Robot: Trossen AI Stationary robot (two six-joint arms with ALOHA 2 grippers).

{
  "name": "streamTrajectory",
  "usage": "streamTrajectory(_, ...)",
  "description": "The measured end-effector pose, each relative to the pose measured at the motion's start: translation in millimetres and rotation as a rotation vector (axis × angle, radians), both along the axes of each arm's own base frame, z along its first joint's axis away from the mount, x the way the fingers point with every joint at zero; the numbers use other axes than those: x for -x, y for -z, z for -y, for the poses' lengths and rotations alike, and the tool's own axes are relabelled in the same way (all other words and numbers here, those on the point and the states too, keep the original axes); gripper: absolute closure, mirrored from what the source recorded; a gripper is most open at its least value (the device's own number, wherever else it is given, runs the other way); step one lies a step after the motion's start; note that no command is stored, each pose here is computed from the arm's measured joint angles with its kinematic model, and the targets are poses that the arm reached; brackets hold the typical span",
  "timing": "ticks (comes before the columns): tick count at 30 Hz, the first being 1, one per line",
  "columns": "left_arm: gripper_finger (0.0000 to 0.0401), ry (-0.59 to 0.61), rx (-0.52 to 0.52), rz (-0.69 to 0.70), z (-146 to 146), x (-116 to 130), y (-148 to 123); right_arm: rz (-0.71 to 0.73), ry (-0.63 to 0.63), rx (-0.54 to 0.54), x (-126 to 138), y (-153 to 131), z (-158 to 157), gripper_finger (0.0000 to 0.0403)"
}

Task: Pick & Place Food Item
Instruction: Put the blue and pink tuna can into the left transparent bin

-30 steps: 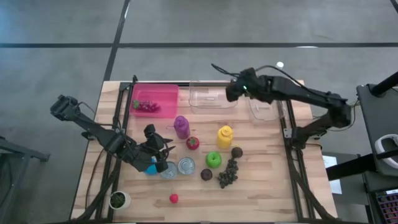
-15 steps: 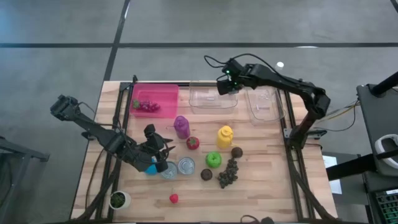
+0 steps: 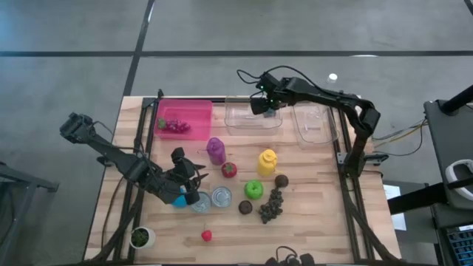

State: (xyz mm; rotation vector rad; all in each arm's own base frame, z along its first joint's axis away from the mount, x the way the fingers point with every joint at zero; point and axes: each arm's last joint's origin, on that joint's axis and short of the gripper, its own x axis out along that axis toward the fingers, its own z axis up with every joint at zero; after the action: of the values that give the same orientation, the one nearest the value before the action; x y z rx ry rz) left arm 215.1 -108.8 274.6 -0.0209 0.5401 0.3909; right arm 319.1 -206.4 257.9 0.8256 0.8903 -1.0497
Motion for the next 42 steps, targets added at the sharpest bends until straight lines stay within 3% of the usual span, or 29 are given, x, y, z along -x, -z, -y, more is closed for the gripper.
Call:
streamTrajectory(22, 0.027, 0.0, 0.0, 0.0, 0.0, 0.0, 0.0, -0.073, 0.057, -0.063, 3.5, 24.8, -2.0, 0.0208)
streamTrajectory(42, 0.0272, 0.0, 0.0, 0.0, 0.0, 0.0, 0.0, -0.06, 0.053, -0.051, 3.6, 33.5, -1.8, 0.0187)
